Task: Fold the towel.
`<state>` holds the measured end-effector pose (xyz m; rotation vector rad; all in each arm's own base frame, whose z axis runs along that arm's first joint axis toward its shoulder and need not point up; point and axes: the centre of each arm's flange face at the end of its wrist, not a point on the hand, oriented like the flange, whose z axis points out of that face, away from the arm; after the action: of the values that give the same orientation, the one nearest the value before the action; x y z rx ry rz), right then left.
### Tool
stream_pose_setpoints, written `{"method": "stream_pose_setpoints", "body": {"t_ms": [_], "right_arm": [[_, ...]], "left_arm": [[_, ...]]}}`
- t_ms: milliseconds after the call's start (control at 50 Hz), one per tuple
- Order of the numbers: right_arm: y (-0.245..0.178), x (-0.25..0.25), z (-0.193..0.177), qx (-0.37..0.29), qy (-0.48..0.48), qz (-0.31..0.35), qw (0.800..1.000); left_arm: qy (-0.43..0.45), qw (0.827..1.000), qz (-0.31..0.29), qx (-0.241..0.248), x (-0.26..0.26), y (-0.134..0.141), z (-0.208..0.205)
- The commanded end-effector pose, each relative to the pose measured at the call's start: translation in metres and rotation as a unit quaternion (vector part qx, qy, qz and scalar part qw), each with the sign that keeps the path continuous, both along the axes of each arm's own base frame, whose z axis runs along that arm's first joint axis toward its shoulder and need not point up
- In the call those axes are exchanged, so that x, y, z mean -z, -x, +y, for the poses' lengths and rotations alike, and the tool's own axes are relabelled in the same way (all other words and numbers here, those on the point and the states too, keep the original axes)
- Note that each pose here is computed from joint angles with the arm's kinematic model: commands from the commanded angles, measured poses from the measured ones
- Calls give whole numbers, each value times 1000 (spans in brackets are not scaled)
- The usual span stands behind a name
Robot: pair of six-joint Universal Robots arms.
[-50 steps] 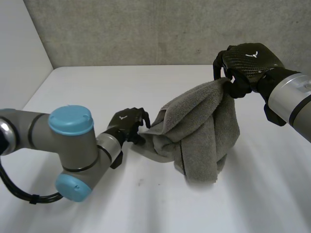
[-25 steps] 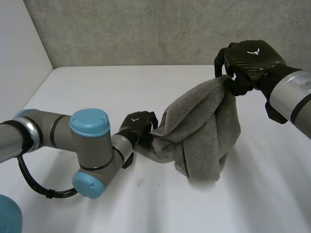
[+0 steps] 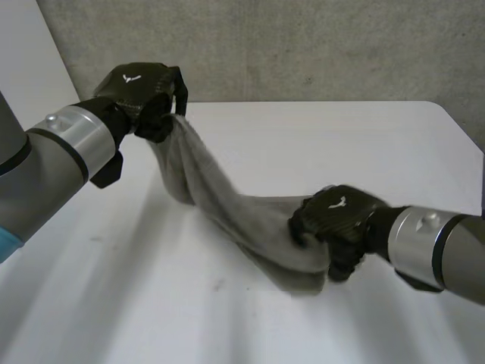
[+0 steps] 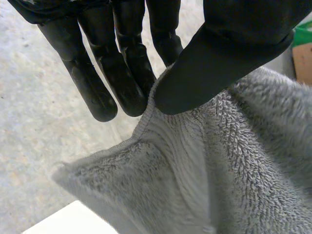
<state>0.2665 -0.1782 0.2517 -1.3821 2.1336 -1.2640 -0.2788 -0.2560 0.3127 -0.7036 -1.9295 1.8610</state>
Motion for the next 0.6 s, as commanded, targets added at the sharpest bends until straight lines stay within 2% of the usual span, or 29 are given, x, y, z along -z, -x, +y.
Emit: {"method": "stream_pose_setpoints", "body": {"t_ms": [20,140,300,360,400,600], "right_arm": [[-6,-32,-25,16,46,-63,997],[-14,-36,-53,27,66,-82,994],[-34,-11,-91,17,69,-79,994],[-50,7,-98,-10,77,-76,994],[-74,22,-90,-62,104,-68,990],[-106,80,-57,-198,118,-12,973]], "left_arm": [[-32,999,-18,-3,19,-9,13],[-51,998,-26,-7,29,-18,26],[-79,996,-35,7,46,-29,55],[-88,995,-37,12,51,-34,67],[-86,996,-36,13,53,-38,78],[-60,998,-27,9,56,-46,93]]}}
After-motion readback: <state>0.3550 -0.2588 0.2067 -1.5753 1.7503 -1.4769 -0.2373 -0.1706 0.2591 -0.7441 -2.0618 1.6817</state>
